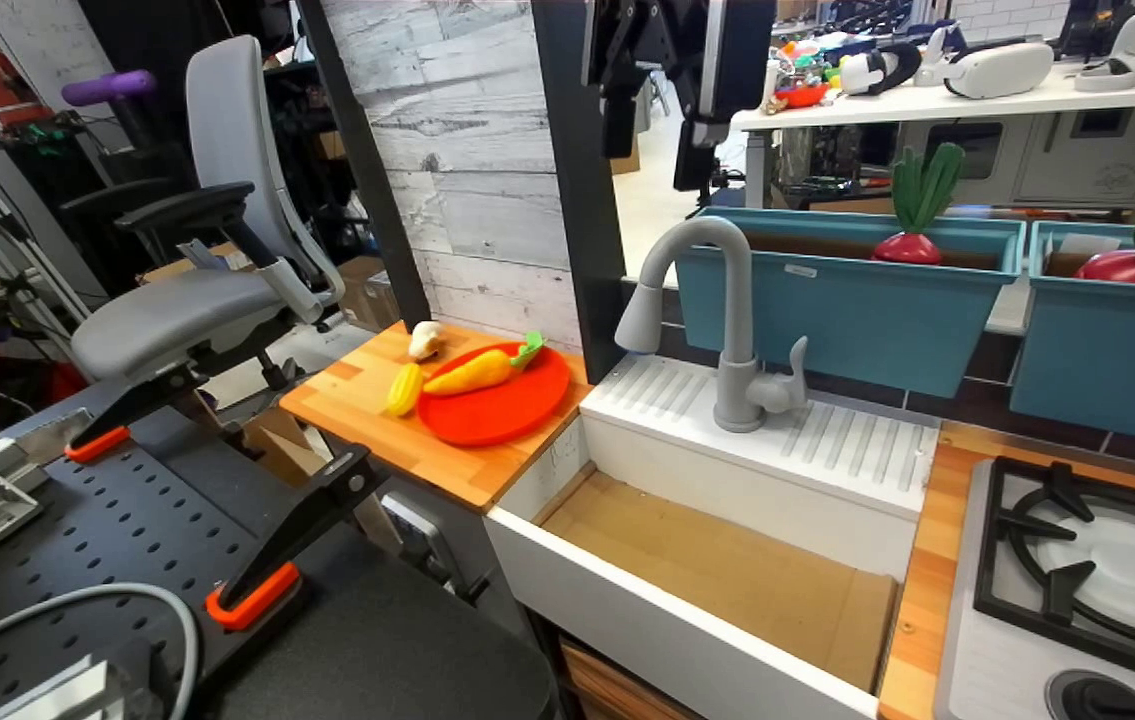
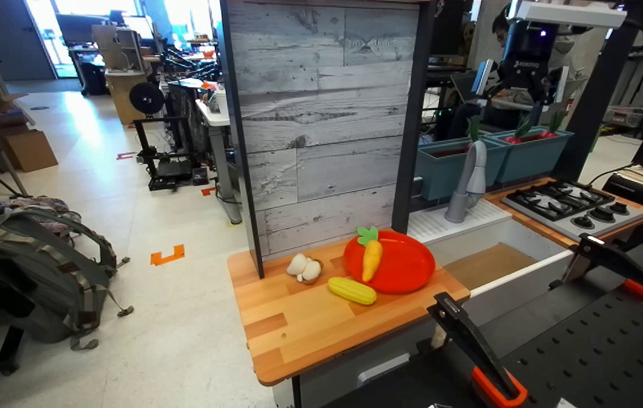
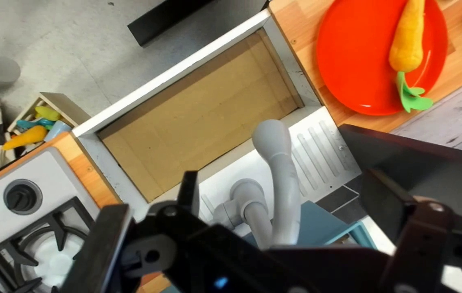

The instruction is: Move the grey tap to the left, move it the right and then move the brown toy closer to edge

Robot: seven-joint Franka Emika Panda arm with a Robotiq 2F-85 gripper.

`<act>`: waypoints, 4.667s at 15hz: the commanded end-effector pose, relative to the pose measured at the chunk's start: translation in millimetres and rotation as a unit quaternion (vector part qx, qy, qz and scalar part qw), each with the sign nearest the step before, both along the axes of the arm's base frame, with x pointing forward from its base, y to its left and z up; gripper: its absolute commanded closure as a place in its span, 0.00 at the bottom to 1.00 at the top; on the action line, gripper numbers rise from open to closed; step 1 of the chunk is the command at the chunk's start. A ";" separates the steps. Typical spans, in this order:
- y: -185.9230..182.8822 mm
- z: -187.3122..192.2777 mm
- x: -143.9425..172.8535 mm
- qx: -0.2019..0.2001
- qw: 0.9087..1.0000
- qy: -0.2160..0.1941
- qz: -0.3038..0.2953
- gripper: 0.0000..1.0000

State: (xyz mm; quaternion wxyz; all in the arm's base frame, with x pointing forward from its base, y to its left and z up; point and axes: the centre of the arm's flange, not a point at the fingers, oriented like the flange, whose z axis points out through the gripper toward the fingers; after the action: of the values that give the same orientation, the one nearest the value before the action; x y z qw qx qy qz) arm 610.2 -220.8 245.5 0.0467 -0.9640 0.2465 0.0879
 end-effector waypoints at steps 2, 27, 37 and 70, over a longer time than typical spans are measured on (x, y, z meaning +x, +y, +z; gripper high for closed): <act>19.3 -23.1 -3.7 -0.022 0.999 0.033 0.009 0.00; 28.1 -85.2 15.3 -0.031 0.998 -0.037 -0.044 0.98; -13.2 -82.1 -0.1 -0.087 0.991 -0.017 0.098 0.94; 84.2 -22.3 -56.8 -0.061 0.942 -0.079 0.321 0.00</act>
State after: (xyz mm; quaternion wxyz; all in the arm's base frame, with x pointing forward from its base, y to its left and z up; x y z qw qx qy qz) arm 569.8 -169.2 224.4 -0.0373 -0.9982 -0.0428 0.0188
